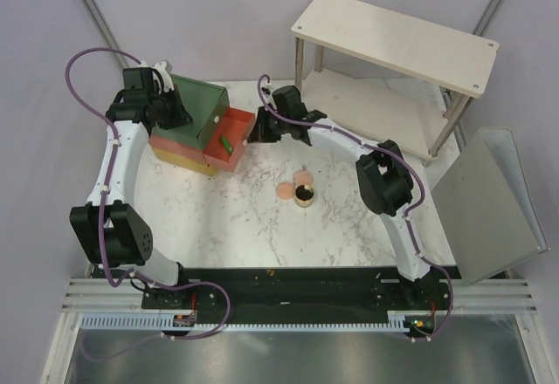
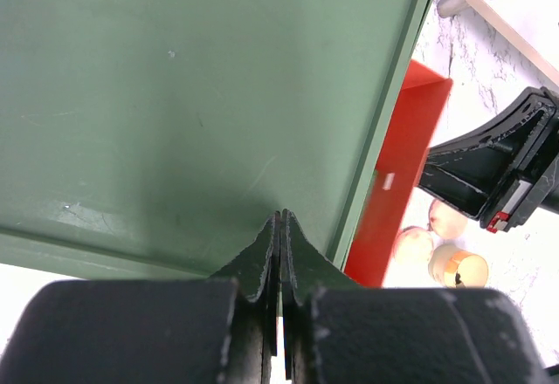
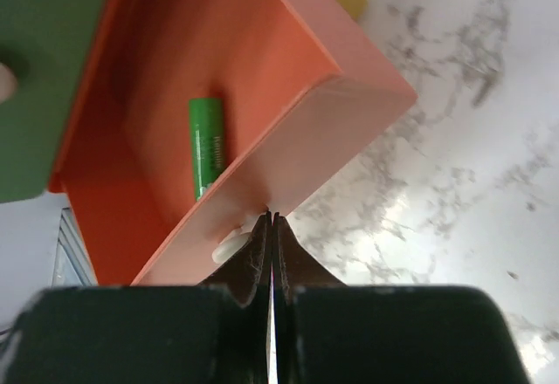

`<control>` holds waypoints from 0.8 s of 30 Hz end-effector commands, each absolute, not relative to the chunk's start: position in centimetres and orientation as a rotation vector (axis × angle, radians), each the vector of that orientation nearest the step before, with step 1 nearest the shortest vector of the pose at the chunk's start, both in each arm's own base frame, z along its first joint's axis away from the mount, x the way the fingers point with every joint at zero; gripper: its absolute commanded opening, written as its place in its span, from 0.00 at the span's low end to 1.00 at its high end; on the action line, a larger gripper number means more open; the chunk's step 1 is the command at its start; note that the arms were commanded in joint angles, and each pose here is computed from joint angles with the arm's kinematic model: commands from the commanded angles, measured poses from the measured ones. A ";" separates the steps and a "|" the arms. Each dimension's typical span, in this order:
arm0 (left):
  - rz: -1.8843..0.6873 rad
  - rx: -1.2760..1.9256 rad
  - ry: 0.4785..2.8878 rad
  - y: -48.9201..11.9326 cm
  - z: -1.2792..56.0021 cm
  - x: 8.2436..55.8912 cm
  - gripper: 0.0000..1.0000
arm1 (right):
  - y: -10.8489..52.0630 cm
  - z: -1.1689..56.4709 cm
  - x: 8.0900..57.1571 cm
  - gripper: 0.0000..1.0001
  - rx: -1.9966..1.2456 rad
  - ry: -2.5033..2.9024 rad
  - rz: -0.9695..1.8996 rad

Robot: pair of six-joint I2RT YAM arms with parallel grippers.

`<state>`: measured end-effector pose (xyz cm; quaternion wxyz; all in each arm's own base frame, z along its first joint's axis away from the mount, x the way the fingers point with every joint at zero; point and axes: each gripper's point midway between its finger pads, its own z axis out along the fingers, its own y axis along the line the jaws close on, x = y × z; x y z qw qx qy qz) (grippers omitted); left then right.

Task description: Organize the makeup

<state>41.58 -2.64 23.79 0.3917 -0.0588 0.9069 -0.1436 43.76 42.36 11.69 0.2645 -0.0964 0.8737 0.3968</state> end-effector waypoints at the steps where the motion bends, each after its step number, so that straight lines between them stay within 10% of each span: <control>1: -0.348 -0.171 2.370 -2.3 22.0 40.4 0.02 | 46.8 14.9 43.6 0.00 -0.335 2.245 1.197; 24: -0.358 -0.145 2.395 -2.6 21.6 39.7 0.02 | 54.0 16.5 42.7 0.00 -0.357 2.105 1.394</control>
